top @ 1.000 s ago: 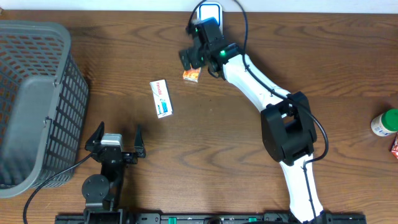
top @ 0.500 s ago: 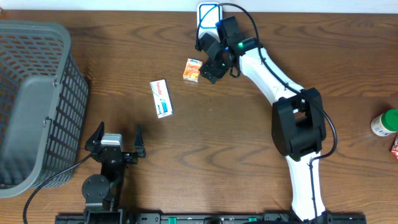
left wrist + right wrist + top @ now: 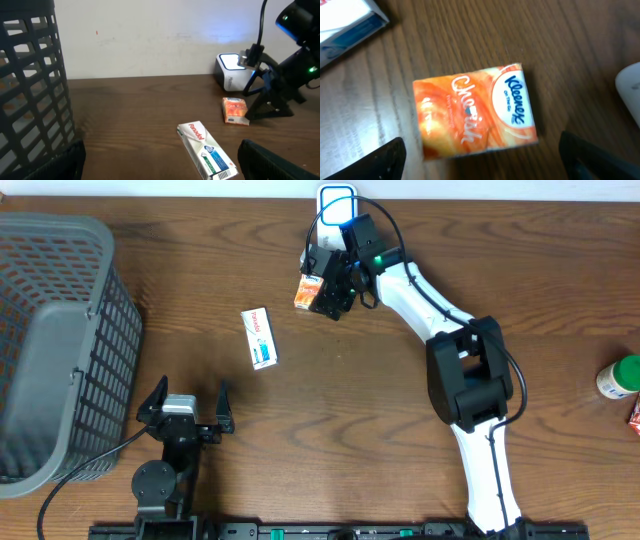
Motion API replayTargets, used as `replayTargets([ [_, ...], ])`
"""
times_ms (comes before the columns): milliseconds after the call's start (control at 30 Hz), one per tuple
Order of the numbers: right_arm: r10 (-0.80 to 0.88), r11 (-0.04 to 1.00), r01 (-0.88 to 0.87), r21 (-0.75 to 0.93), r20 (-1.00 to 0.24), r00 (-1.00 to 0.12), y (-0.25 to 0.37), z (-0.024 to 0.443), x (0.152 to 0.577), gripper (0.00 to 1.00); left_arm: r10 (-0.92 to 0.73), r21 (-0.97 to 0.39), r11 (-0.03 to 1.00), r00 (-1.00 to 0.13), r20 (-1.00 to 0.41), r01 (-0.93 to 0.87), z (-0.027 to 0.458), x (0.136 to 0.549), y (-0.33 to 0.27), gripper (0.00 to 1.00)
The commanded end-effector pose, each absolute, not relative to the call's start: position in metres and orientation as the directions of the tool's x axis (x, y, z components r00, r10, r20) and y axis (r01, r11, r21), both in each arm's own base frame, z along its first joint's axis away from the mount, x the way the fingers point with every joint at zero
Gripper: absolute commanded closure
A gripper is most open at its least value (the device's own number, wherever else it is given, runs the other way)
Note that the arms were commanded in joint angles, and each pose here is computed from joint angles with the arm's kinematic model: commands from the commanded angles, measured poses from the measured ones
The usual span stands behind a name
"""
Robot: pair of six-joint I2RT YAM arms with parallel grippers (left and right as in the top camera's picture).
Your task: Scan the item barcode
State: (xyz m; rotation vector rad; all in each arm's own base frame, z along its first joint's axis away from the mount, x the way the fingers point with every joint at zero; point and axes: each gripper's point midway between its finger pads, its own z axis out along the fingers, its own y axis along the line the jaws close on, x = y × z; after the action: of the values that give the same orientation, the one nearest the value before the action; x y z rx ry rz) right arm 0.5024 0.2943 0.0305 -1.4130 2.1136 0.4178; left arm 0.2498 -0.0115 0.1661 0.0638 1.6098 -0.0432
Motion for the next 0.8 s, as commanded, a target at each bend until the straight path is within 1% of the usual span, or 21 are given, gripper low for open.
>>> replayTargets([
  [0,-0.751,0.363,-0.932,-0.018,-0.597,-0.281,0.304,0.008,0.496,0.06,0.009,0.008,0.998,-0.032,-0.999,0.06,0.168,0.25,-0.01,0.04],
  [133,-0.758,0.339,-0.94,-0.019,-0.597,-0.262,0.318,-0.009,0.491,0.09,0.009,0.008,0.998,-0.032,-0.999,0.06,0.168,0.25,-0.01,0.04],
  [267,-0.764,0.322,-0.946,-0.018,-0.596,-0.249,0.328,-0.016,0.486,0.2,0.009,0.008,0.998,-0.032,-0.999,0.06,0.168,0.25,-0.01,0.04],
  [333,-0.769,0.325,-0.945,-0.026,-0.59,-0.248,0.328,-0.017,0.486,0.28,0.009,0.008,0.998,-0.032,-0.999,0.06,0.168,0.25,-0.01,0.04],
  [500,-0.79,0.415,-0.907,-0.069,-0.522,-0.322,0.309,-0.024,0.496,0.51,0.009,0.008,0.998,-0.032,-0.999,0.06,0.168,0.25,-0.01,0.04],
  [533,-0.791,0.42,-0.905,-0.066,-0.514,-0.33,0.307,-0.025,0.496,0.54,0.009,0.008,0.998,-0.032,-0.999,0.06,0.168,0.25,-0.01,0.04],
  [633,-0.785,0.444,-0.895,-0.047,-0.502,-0.363,0.299,-0.02,0.495,0.59,0.009,0.008,0.998,-0.032,-0.999,0.06,0.168,0.25,-0.01,0.04],
  [767,-0.759,0.499,-0.866,-0.033,-0.499,-0.419,0.288,0.0,0.497,0.6,0.009,0.008,0.998,-0.032,-0.999,0.06,0.168,0.25,-0.01,0.04],
])
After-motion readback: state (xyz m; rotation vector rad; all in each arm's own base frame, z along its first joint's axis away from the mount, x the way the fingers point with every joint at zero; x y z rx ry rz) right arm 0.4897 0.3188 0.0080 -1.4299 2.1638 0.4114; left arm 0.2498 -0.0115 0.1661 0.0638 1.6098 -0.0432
